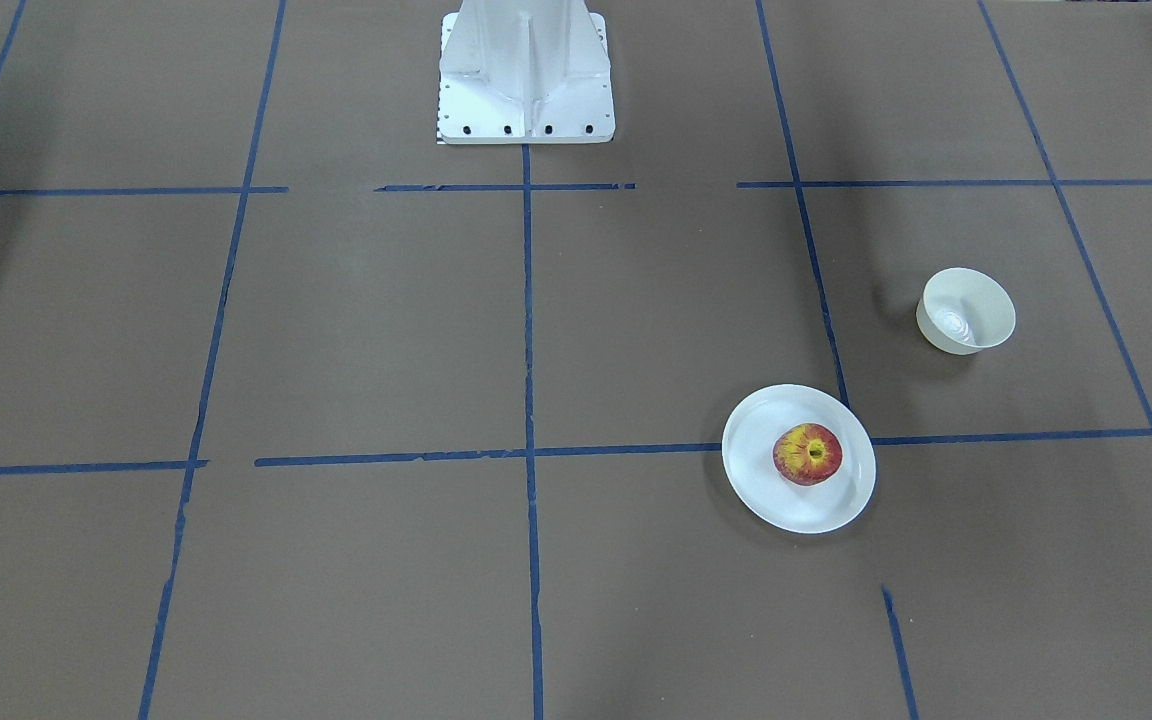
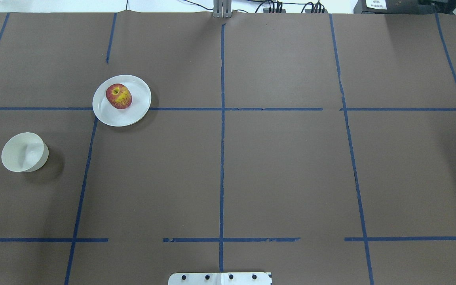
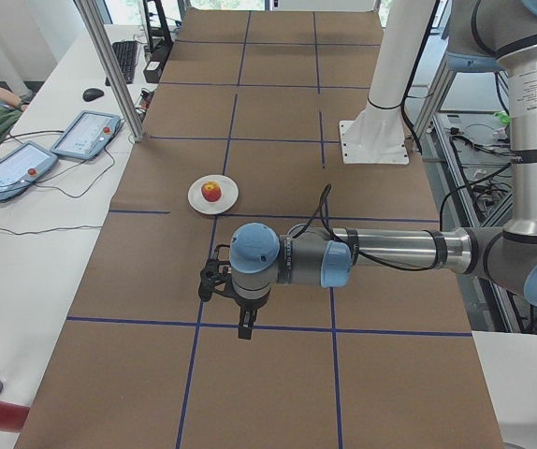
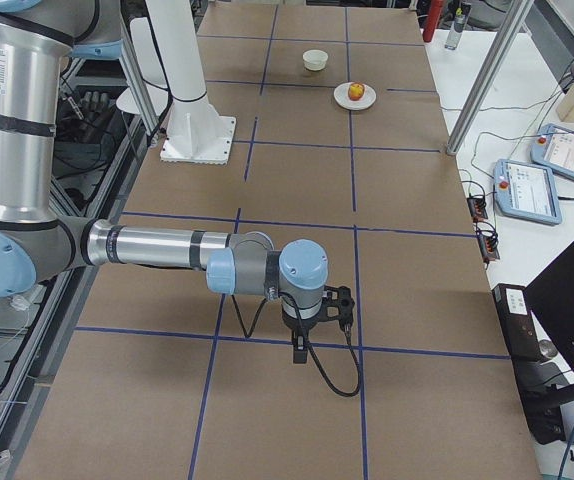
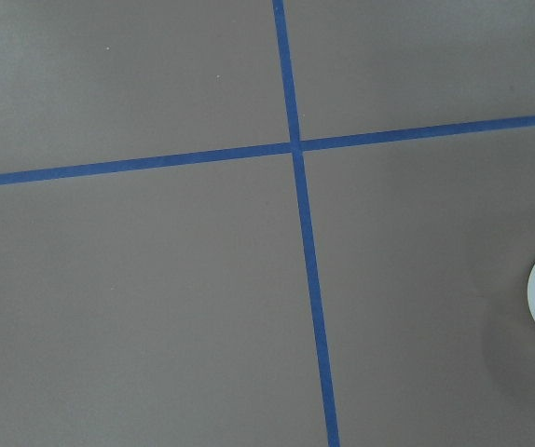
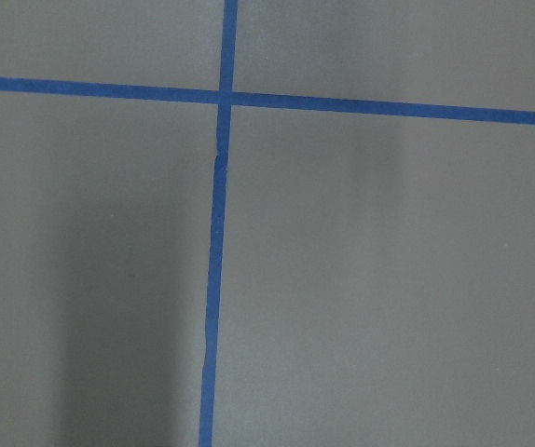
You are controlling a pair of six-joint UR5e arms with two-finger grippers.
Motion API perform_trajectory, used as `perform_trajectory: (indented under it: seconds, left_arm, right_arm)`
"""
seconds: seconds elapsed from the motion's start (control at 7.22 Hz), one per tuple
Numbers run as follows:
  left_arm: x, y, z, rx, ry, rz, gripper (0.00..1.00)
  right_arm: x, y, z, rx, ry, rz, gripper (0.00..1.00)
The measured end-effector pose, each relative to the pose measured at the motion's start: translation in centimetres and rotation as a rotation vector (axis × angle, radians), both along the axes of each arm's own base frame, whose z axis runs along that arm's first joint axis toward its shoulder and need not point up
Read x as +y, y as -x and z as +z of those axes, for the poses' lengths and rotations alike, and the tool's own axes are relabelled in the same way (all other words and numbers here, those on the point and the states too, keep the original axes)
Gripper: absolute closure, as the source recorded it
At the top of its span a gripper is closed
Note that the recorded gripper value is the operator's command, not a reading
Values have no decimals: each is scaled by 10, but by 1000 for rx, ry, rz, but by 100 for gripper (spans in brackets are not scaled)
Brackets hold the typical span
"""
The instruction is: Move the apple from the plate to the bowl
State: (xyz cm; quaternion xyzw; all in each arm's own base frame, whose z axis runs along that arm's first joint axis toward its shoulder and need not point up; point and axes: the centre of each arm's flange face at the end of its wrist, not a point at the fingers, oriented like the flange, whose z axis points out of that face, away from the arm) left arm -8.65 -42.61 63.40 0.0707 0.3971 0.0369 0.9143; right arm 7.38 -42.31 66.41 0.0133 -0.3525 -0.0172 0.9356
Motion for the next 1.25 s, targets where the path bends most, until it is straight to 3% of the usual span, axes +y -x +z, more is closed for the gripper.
perform_trajectory:
  seconds: [0.28,0.55,0.97,1.25]
  left_arm:
    - [-17,-14,-19,3,-67,29,0]
    - [-59,-54,-66,18,-94,25,0]
    - [-144,-181,-174,5,-51,-39,0]
    - [-175,-302,-253,54,30,-65,0]
  right_arm:
    - [0,0,0,0,0,0,0]
    - [0,0,0,0,1,0,0]
    - [0,0,0,0,0,0,0]
    - [0,0,0,0,0,0,0]
